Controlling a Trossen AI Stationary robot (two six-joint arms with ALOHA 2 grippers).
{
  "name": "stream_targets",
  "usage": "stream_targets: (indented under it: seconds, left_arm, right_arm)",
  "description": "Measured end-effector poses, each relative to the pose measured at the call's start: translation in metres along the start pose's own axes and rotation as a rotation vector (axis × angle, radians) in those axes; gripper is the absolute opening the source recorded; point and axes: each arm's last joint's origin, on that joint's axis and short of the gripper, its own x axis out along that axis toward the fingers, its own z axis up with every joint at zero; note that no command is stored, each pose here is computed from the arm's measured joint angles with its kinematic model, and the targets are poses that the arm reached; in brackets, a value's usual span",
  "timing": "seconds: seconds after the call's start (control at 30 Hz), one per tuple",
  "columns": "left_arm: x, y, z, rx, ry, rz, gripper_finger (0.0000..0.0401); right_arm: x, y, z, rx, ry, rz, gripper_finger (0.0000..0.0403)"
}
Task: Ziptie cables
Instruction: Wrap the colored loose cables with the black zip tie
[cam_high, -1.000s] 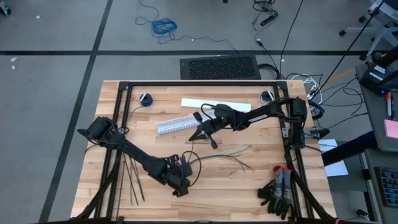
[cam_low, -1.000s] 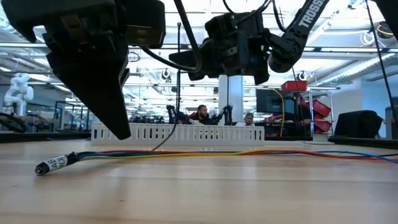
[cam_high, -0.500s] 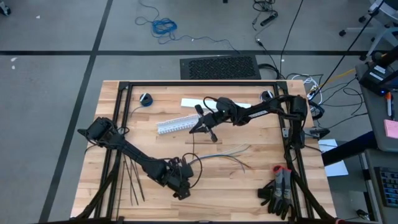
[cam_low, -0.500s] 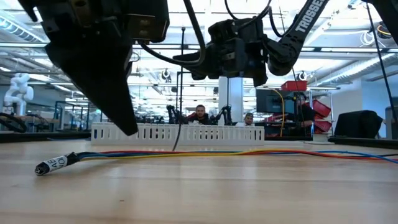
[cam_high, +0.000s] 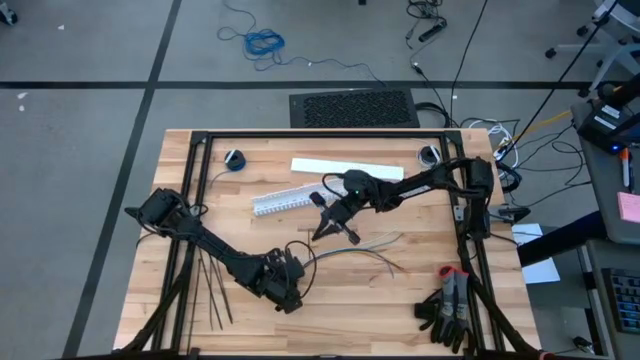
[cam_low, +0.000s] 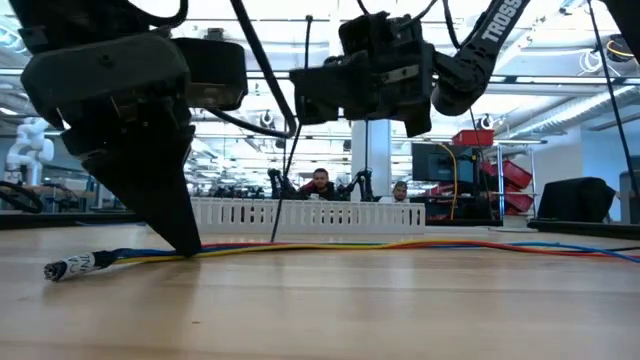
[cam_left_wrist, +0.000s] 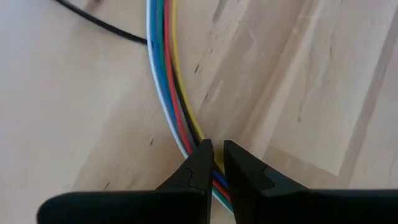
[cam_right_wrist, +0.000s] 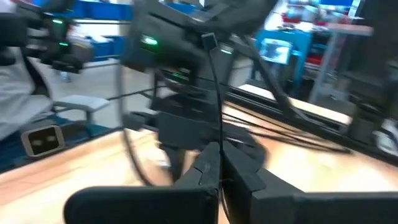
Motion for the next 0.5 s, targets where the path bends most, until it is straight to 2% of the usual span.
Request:
stream_targets:
  seconds: [0.2, 0.33, 0.4, 0.5]
  left_arm:
    - [0.002, 0.005, -0.001, -0.012, -0.026, 0.039, 0.0040]
    - [0.003, 0.010, 0.001, -0.004, -0.045, 0.096, 0.0040]
    - [0.004, 0.012, 0.002, -0.007, -0.048, 0.109, 0.0040]
    - [0.004, 0.013, 0.003, -0.009, -0.049, 0.115, 0.0040]
  right_arm:
    - [0.011, 0.010, 0.004, 0.000, -0.015, 0.040, 0.0000]
    - [0.013, 0.014, 0.008, 0.043, -0.049, 0.114, 0.0000]
    - [0.013, 0.013, 0.009, 0.059, -0.048, 0.095, 0.0000]
    - [0.011, 0.009, 0.010, 0.027, -0.040, -0.010, 0.0000]
